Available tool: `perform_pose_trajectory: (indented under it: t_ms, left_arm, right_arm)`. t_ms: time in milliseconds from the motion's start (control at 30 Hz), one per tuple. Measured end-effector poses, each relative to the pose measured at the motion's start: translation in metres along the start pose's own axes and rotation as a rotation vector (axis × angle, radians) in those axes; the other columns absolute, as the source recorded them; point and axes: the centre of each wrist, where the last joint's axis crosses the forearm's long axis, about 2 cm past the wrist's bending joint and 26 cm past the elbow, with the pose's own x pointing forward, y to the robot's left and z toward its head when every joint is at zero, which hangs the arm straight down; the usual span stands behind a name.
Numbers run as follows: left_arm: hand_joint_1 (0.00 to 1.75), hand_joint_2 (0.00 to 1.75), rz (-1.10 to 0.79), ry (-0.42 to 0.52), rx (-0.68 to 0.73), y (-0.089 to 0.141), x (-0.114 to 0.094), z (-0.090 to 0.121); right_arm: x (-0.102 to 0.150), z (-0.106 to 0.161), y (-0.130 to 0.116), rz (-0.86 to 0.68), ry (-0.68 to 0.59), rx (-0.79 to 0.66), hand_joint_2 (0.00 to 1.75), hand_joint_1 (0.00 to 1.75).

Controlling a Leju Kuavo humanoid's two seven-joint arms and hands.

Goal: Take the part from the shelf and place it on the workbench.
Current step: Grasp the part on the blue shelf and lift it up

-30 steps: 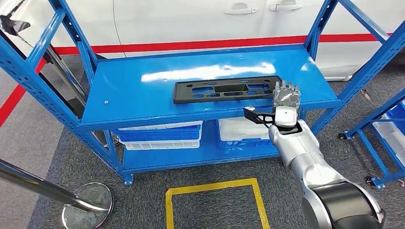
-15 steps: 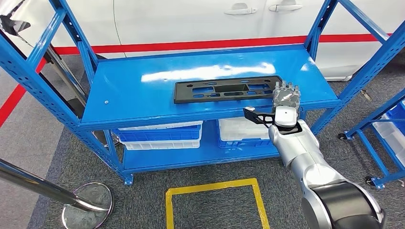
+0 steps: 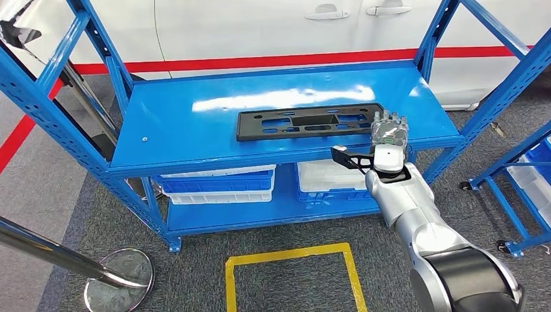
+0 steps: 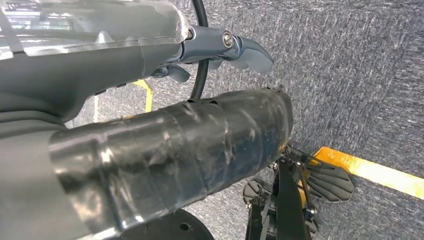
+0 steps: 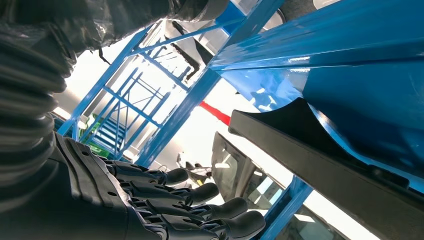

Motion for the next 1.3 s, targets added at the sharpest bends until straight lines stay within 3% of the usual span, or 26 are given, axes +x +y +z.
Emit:
perform_pose_trajectory:
  t_ms: [1300]
  left_arm:
    - [0.00,0.00,0.014,-0.048,0.019,0.004,0.004,0.000]
  right_arm:
    - [0.017,-0.001,0.001,-0.010,-0.041,0.006,1.75,0.00]
